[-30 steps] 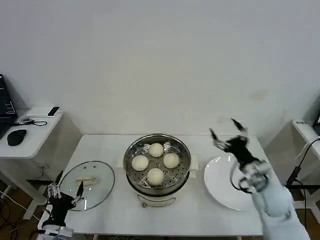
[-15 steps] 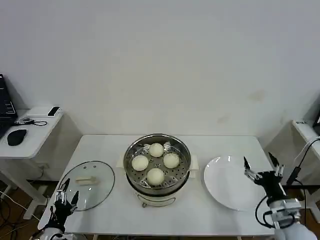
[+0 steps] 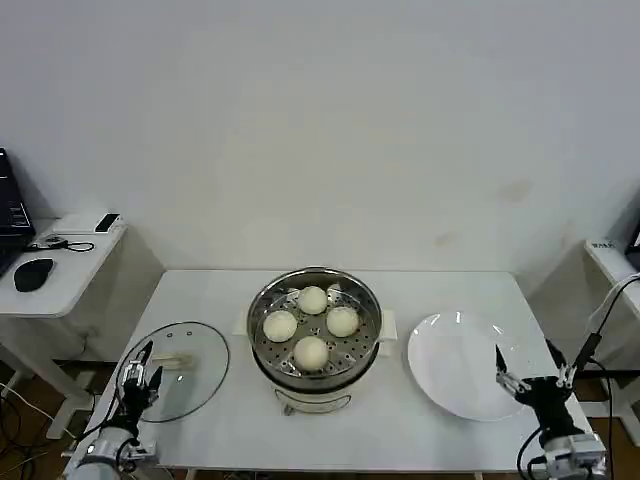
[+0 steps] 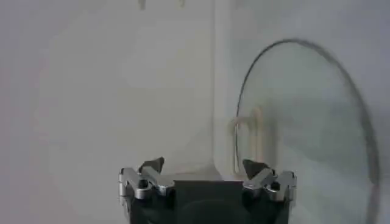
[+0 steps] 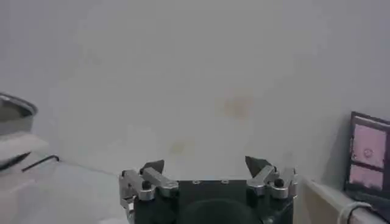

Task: Take steamed baozi put them in steamer then cover it.

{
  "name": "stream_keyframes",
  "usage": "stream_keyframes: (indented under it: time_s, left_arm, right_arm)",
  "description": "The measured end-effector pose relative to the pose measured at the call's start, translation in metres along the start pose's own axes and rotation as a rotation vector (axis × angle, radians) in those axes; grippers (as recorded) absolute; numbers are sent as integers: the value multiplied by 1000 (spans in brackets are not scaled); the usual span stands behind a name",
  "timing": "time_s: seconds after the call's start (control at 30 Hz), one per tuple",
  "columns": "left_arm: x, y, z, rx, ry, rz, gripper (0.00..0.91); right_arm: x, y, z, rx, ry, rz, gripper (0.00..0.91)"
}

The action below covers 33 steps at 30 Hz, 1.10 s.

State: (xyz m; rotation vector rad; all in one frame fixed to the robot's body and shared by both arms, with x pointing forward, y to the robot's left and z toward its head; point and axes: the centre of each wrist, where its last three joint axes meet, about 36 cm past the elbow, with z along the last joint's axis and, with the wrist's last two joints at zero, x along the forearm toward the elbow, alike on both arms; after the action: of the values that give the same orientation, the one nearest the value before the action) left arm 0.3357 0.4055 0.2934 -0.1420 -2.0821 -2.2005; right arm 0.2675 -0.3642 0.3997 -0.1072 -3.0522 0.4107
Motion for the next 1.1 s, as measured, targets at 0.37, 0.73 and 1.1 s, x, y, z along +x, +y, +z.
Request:
stream_keyframes:
  time_s: [0.37, 0.73, 1.1]
  left_arm:
    - [-32, -7, -5, -12, -19, 11, 907]
    - [-54, -8, -1, -25, -10, 8, 907]
    - [-64, -7, 1, -24, -8, 10, 0]
  right_arm:
    - [14, 7, 1, -16, 30, -10, 907]
    - [20, 8, 1, -12, 37, -11, 907]
    - [23, 10, 2, -13, 40, -12, 907]
